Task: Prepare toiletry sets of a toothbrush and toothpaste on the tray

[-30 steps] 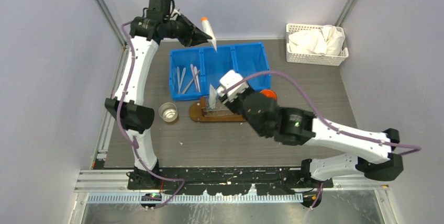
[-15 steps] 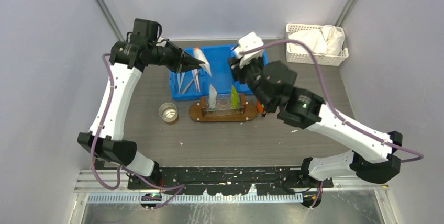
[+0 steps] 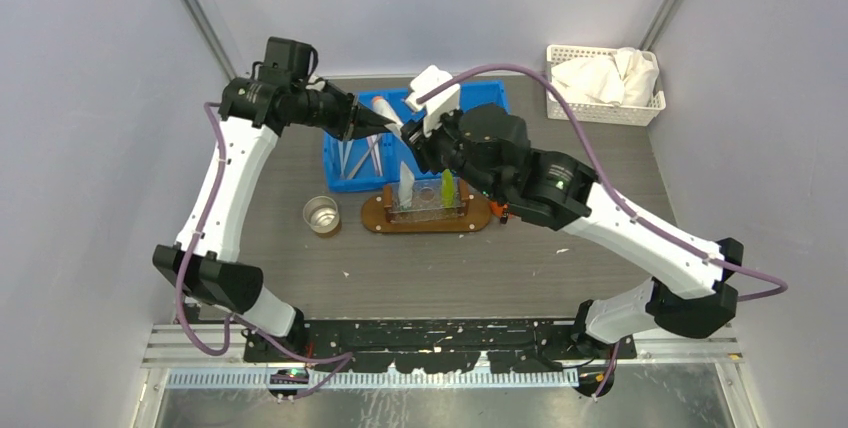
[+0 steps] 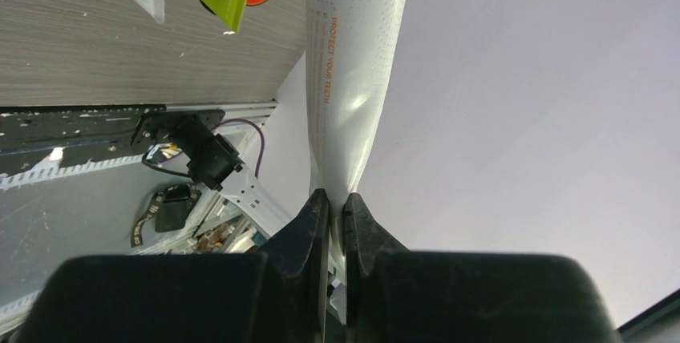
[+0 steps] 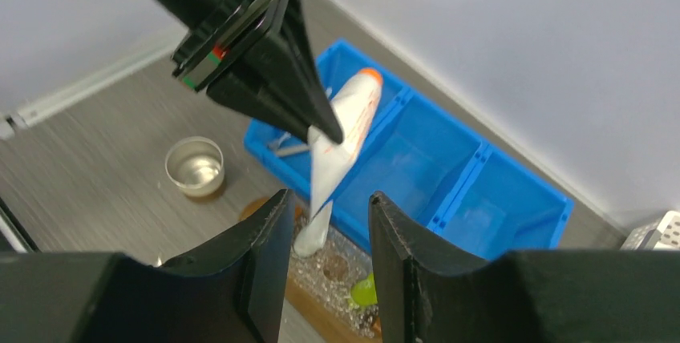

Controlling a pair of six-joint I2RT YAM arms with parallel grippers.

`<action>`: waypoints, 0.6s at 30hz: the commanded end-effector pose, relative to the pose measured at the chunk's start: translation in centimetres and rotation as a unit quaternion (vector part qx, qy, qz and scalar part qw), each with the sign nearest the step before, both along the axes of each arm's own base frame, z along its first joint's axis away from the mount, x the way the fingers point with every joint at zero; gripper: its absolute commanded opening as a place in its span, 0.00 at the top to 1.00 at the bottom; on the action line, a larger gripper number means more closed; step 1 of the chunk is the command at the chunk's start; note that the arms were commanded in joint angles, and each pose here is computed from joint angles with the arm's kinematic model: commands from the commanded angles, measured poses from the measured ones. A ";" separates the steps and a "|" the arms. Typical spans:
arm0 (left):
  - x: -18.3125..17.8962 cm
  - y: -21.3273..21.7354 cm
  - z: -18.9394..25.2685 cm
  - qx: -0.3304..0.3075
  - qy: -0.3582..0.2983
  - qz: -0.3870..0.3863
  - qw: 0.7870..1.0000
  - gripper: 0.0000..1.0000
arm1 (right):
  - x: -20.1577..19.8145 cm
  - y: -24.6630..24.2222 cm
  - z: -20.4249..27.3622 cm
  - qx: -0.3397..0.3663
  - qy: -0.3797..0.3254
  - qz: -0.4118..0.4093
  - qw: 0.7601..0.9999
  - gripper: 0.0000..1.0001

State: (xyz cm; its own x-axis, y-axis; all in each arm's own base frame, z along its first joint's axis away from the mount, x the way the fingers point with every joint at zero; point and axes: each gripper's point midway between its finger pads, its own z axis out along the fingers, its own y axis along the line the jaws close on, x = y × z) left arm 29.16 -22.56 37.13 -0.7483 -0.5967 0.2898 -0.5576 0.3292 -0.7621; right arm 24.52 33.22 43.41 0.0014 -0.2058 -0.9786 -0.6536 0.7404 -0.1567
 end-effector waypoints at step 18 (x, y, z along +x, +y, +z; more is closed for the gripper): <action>0.1 -2.9 0.8 -0.002 -0.047 -0.023 0.999 0.99 | 2.1 0.7 -5.0 -0.023 0.042 -0.012 0.999 0.62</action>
